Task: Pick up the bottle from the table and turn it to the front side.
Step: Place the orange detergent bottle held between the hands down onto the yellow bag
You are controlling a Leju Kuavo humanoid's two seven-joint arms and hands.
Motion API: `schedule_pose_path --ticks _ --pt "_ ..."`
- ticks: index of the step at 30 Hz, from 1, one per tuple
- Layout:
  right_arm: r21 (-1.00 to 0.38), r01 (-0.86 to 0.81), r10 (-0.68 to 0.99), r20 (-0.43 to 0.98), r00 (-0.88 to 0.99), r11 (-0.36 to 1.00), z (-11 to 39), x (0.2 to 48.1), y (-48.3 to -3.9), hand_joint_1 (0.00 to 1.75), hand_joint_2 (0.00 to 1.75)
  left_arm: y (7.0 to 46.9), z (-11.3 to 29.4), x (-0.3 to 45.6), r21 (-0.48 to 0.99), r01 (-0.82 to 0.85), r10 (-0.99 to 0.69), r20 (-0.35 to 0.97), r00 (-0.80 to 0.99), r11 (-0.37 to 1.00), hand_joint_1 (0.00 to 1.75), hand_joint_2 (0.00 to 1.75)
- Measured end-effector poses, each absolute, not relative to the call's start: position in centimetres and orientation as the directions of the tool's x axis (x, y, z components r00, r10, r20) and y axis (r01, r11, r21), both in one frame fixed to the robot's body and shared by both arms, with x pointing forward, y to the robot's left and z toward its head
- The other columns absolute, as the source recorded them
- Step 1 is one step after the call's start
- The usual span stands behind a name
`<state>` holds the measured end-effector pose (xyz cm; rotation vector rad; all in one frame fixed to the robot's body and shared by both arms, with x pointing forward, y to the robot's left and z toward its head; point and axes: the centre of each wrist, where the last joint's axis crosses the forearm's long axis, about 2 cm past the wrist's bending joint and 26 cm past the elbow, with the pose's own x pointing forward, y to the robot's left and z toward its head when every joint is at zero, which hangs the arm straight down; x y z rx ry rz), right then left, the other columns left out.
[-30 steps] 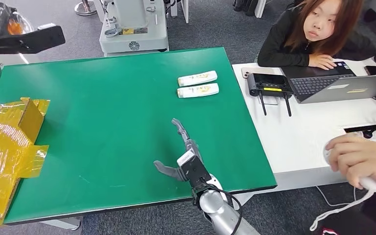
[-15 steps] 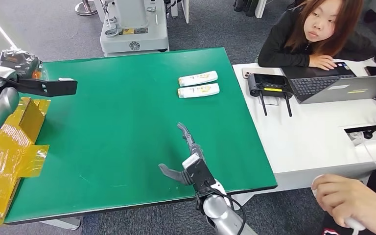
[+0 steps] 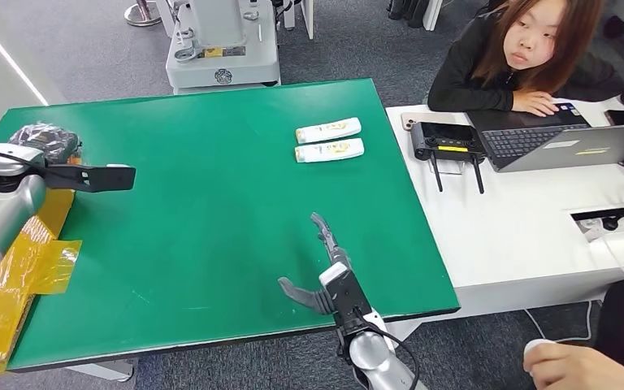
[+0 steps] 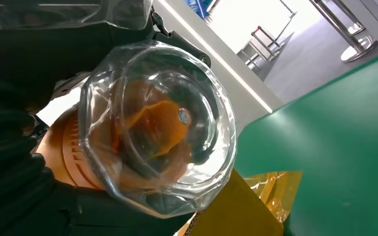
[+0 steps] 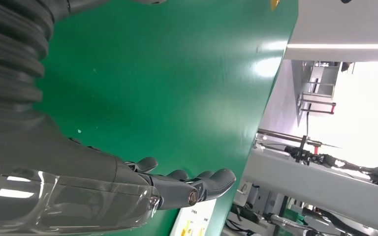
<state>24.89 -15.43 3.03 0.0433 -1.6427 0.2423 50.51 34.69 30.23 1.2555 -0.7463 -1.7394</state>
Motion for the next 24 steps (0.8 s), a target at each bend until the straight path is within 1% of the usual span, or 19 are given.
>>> schedule_pose_path --ticks 5,9,12,24 --pt "-0.098 -0.143 0.087 0.993 -0.082 0.985 2.3 25.2 -16.1 0.00 1.75 34.7 29.6 50.3 0.828 0.326 -0.890 -0.435 -0.137 -0.455 1.75 1.75" --pt "-0.071 -0.118 0.065 0.996 -0.059 0.990 1.3 25.3 -16.9 0.00 1.75 34.8 28.8 50.1 0.811 0.395 -0.899 -0.422 -0.117 -0.432 1.75 1.75" --pt "-0.078 -0.127 0.073 0.996 -0.046 0.989 1.1 25.6 -17.1 0.00 1.75 34.9 28.2 49.9 0.800 0.432 -0.904 -0.414 -0.105 -0.417 1.75 1.75" --pt "-0.108 -0.143 0.104 0.994 -0.032 0.984 0.9 26.2 -17.4 0.00 1.75 35.0 27.2 49.6 0.788 0.475 -0.912 -0.401 -0.089 -0.393 1.75 1.75"
